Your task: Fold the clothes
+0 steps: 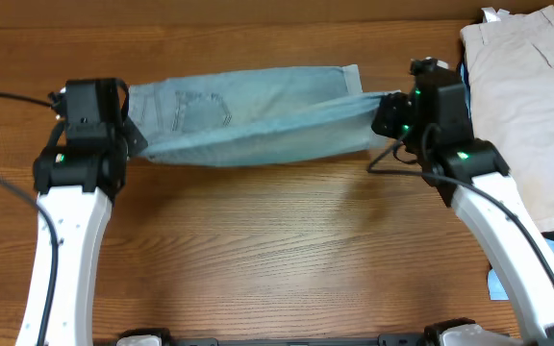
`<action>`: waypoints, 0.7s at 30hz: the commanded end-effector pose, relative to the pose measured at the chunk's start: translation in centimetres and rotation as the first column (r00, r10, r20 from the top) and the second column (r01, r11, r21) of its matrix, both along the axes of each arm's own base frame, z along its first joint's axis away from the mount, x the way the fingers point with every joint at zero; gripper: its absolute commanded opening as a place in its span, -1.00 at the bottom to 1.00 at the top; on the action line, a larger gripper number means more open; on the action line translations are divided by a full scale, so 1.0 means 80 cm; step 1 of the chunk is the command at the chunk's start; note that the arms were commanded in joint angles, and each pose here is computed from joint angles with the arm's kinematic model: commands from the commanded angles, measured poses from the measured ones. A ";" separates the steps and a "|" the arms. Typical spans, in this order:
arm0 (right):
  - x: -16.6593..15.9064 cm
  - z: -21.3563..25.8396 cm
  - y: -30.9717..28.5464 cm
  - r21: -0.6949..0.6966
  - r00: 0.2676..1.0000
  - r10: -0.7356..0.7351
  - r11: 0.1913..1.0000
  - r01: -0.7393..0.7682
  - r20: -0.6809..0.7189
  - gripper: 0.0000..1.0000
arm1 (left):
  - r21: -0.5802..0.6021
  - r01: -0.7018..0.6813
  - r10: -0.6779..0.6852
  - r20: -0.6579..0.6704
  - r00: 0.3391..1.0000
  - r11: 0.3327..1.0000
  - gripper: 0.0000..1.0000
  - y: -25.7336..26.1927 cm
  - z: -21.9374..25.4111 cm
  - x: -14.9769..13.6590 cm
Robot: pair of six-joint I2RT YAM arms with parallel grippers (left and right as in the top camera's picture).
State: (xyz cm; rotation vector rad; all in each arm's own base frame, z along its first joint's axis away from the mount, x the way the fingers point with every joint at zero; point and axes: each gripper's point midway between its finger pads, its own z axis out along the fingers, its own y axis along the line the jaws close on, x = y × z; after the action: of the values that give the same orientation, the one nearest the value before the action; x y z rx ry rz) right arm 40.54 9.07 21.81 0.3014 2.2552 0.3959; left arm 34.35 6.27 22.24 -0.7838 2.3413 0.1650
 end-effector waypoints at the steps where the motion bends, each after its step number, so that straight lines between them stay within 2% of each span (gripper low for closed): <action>1: -0.018 0.055 -0.012 0.000 0.995 -0.020 1.000 0.020 0.094 -0.92 | -0.018 0.029 -0.029 0.046 0.999 0.999 -0.92 -0.008 0.036 -0.025; 6: -0.052 0.074 -0.019 -0.018 0.995 -0.005 1.000 0.007 0.099 -0.92 | -0.074 -0.025 0.021 -0.054 0.998 0.997 -0.91 -0.012 0.023 -0.072; 9: -0.055 0.071 -0.019 -0.040 0.996 0.010 0.999 -0.006 0.092 -0.92 | -0.080 -0.039 0.031 -0.104 0.994 0.996 -0.92 -0.013 0.013 -0.083; 15: -0.025 0.039 -0.009 -0.060 0.998 0.043 0.997 -0.040 0.052 -0.92 | -0.103 -0.101 0.080 -0.197 0.977 0.989 -0.92 -0.013 -0.031 -0.089; 21: 0.019 -0.023 0.014 -0.036 0.996 0.091 0.995 -0.092 -0.018 -0.92 | -0.098 -0.128 0.093 -0.302 0.949 0.987 -0.92 -0.012 -0.088 -0.084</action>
State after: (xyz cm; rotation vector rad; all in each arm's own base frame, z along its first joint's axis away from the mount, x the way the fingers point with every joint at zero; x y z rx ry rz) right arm 40.34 9.63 21.63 0.2047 2.2728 0.3951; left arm 27.54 4.84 17.50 -0.9580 2.5807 0.1538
